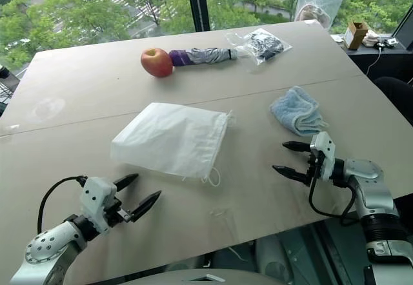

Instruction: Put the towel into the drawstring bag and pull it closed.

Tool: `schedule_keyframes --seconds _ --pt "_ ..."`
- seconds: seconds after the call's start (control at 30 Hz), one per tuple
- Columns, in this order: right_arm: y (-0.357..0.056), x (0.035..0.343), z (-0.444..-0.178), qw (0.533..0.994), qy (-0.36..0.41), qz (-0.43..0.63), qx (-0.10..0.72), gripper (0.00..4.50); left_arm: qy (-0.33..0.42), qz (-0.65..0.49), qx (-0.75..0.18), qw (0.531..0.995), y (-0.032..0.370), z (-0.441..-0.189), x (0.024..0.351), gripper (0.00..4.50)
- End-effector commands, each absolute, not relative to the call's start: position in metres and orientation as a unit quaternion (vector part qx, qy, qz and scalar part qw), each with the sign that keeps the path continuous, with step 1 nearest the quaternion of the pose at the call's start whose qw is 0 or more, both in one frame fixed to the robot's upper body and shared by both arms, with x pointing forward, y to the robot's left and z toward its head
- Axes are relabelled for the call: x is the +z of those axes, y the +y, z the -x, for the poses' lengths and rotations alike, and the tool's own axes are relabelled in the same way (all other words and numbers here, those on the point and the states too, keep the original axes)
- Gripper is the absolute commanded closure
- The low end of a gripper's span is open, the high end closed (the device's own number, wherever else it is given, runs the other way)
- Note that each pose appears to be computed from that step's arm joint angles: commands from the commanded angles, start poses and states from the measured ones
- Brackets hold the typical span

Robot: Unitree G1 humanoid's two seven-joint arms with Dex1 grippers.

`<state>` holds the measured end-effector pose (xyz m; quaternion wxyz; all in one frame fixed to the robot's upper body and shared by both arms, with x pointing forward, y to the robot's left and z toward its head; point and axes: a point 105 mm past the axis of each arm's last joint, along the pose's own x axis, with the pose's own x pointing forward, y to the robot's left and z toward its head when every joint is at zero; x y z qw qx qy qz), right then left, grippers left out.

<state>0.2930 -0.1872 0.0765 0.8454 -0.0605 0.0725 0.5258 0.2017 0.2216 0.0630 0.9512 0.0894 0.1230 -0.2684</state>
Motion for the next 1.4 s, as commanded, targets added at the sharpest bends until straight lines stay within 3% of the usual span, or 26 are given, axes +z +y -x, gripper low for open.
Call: schedule_keyframes --seconds 0.03,0.47,0.67,0.87,1.03,1.2,1.4 --pt "-0.188 0.090 -0.296 0.848 0.046 0.071 0.524 0.00 0.098 -0.095 -0.277 0.951 0.217 -0.198 0.075 0.01" --pt "-0.187 0.091 -0.295 0.841 0.052 0.075 0.533 0.00 0.091 -0.077 -0.290 0.950 0.205 -0.188 0.084 0.01" --pt "-0.192 0.095 -0.294 0.843 0.053 0.078 0.529 0.00 0.071 -0.051 -0.384 0.919 0.171 -0.188 0.108 0.01" --pt "-0.201 0.105 -0.288 0.845 0.065 0.063 0.527 0.00 0.048 -0.105 -0.451 0.885 0.129 -0.219 0.127 0.01" --pt "-0.210 0.112 -0.280 0.853 0.068 0.064 0.514 0.00 0.031 -0.116 -0.439 0.890 0.095 -0.249 0.132 0.01" --pt "-0.216 0.114 -0.271 0.863 0.069 0.070 0.495 0.00 0.016 -0.175 -0.361 0.916 0.074 -0.269 0.123 0.01" --pt "-0.219 0.120 -0.260 0.868 0.076 0.065 0.486 0.00 0.006 -0.195 -0.277 0.941 0.050 -0.270 0.120 0.01"
